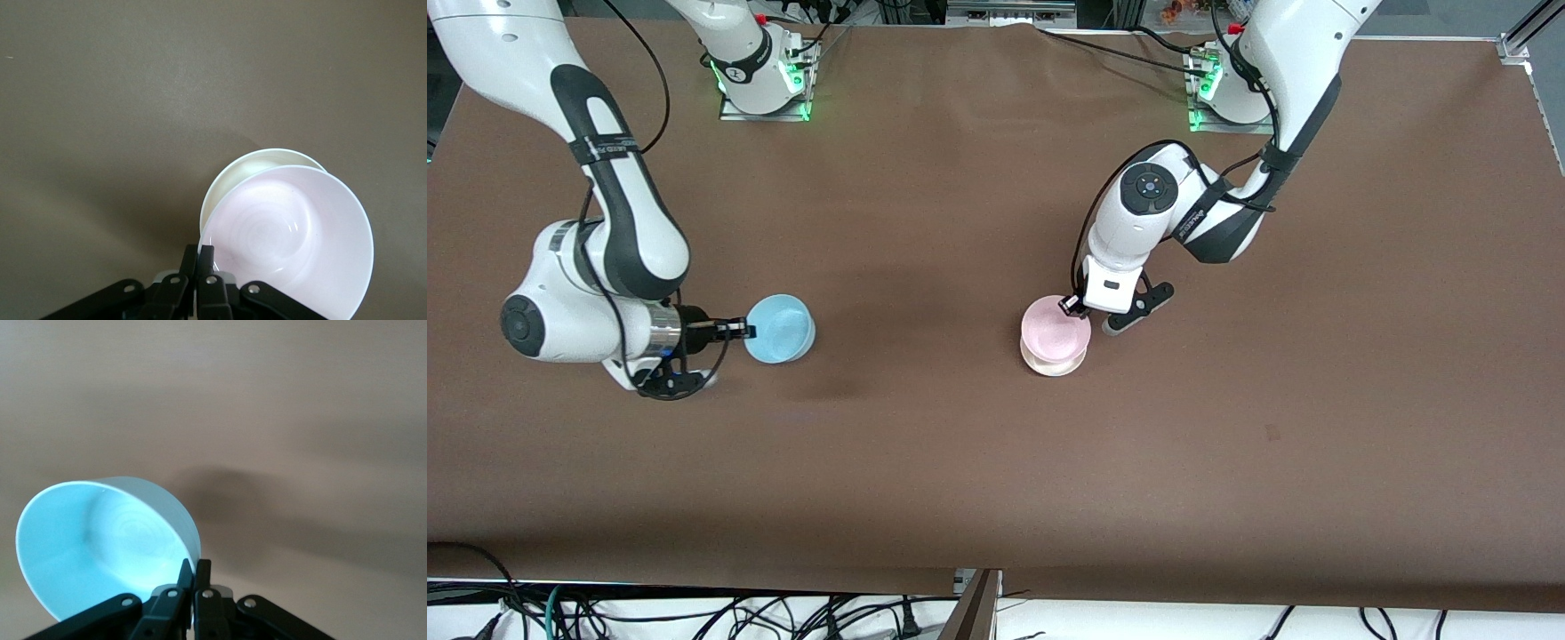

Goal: Stack pink and blue bowls on white bowl
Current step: 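Carry the blue bowl with the right gripper toward the pink bowl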

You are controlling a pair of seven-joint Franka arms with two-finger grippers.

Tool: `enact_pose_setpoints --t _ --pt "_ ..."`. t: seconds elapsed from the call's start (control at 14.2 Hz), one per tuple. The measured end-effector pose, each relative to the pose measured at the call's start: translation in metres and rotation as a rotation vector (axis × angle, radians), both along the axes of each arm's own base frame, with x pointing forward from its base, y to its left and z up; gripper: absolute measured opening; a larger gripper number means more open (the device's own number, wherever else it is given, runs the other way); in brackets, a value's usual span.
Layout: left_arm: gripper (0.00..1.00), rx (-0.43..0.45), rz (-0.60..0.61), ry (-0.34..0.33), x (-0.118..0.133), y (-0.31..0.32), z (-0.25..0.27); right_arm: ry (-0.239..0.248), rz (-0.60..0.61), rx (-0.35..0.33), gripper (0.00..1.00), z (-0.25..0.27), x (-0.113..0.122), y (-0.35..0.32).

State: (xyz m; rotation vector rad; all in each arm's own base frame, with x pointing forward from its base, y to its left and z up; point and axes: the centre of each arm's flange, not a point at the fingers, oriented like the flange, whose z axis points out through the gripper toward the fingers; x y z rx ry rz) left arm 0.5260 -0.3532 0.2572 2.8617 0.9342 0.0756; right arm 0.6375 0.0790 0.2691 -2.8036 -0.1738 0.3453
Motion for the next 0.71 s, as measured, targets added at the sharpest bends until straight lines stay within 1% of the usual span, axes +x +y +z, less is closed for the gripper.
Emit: enact_pose_setpoints --t 0.42,0.71 --pt "0.03 0.023 0.031 -0.026 0.008 -0.008 -0.013 0.04 -0.115 0.0 0.02 0.019 -0.005 0.068" --pt "0.03 0.024 0.043 -0.022 0.009 -0.009 -0.018 0.037 -0.182 -0.002 0.02 0.024 -0.008 0.105"
